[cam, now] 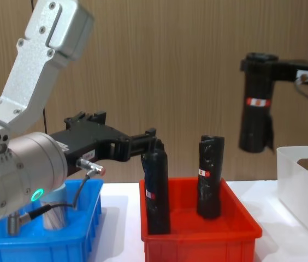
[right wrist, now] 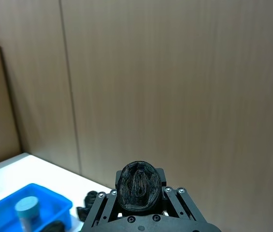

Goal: Pick the cotton swabs from the blue box and place them into the white box.

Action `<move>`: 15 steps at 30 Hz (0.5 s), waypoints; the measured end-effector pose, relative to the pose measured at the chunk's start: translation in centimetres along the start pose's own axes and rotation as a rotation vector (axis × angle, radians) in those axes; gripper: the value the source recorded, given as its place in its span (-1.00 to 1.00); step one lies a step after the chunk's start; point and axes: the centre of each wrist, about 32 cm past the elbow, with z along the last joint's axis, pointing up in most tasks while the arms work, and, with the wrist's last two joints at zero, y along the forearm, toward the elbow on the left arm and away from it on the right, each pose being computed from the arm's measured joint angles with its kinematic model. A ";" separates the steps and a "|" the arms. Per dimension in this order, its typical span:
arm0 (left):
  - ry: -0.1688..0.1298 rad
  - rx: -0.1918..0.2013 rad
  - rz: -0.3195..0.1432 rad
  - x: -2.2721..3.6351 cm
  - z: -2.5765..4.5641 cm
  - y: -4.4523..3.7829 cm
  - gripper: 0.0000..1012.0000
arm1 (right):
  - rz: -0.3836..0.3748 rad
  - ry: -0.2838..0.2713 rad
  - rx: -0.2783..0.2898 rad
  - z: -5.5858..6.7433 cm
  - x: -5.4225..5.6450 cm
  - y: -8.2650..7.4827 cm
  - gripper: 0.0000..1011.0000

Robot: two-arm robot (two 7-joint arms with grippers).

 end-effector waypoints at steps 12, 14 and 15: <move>0.000 0.000 0.000 0.00 0.00 0.00 0.98 | -0.165 -0.080 -0.036 2.5 1.9 -2.0 -0.33; 0.000 0.000 0.000 0.00 0.00 0.00 0.98 | -0.187 -0.088 -0.045 2.6 2.2 -2.2 -0.33; 0.000 0.000 0.000 0.00 0.00 0.00 0.98 | -0.198 -0.092 -0.048 2.6 2.4 -2.3 -0.33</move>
